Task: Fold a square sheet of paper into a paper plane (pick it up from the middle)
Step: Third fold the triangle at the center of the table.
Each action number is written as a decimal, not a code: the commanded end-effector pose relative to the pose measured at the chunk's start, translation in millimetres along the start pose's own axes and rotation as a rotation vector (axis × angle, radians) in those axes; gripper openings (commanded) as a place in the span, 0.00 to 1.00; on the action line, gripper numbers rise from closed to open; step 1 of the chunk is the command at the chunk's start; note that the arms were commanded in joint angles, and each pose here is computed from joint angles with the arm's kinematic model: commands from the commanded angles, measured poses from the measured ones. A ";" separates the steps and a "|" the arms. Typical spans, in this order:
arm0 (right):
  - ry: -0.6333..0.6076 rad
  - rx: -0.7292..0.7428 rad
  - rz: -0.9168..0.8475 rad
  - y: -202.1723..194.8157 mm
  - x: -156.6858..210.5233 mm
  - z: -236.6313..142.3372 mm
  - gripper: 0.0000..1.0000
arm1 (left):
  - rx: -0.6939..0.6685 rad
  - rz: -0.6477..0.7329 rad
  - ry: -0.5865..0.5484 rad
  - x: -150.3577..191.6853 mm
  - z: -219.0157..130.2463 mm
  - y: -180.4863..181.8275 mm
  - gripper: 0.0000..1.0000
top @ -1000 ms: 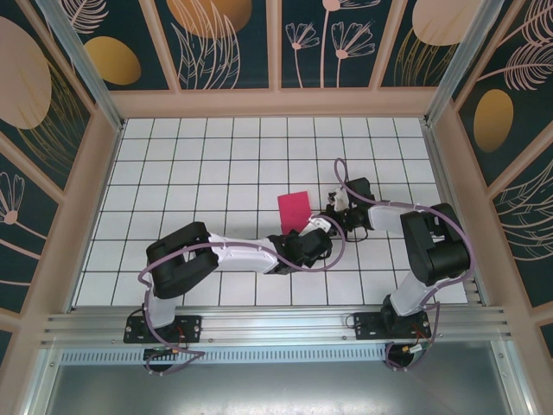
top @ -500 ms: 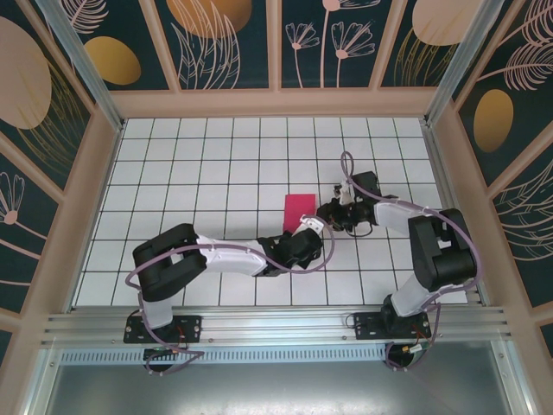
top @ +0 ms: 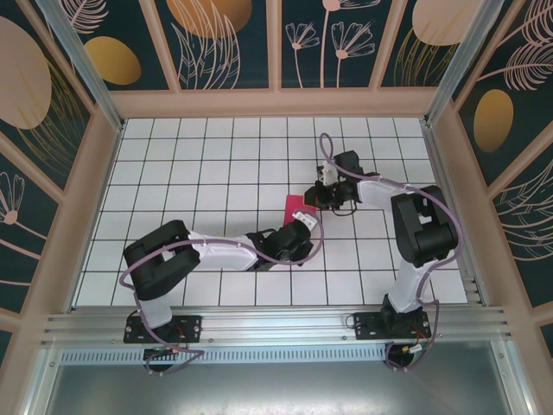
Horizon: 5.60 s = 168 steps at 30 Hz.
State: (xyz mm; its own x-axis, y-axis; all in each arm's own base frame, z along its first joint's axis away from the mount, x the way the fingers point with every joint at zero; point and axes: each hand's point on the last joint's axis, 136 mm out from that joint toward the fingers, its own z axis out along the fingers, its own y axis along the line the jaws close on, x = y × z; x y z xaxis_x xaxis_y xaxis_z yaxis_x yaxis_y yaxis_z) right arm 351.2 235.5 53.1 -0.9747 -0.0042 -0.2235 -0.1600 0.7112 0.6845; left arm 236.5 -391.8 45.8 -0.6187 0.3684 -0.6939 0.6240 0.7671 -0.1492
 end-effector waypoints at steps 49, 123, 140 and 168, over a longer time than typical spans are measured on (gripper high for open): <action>0.200 0.107 -0.136 -26.4 29.8 42.2 0.08 | 0.046 -0.112 0.013 -21.3 16.0 62.7 0.00; -0.031 -0.102 0.059 7.3 42.5 -13.9 0.03 | 0.027 -0.184 0.097 14.3 31.7 76.0 0.00; 0.014 -0.100 0.112 -15.9 53.6 12.7 0.02 | 0.002 -0.190 0.104 18.7 28.9 80.9 0.00; -0.026 -0.108 0.108 -26.1 44.1 0.9 0.03 | -0.019 -0.204 0.129 25.6 28.8 84.4 0.00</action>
State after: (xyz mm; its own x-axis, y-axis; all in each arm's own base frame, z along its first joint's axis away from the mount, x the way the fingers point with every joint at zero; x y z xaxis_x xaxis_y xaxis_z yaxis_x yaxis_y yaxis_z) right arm 312.5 219.4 36.7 -0.9818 0.0934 -0.1655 -0.0725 0.6208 0.7806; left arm 293.6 -353.1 16.4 -0.7505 0.2479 -0.6127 0.5149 0.8005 -0.3067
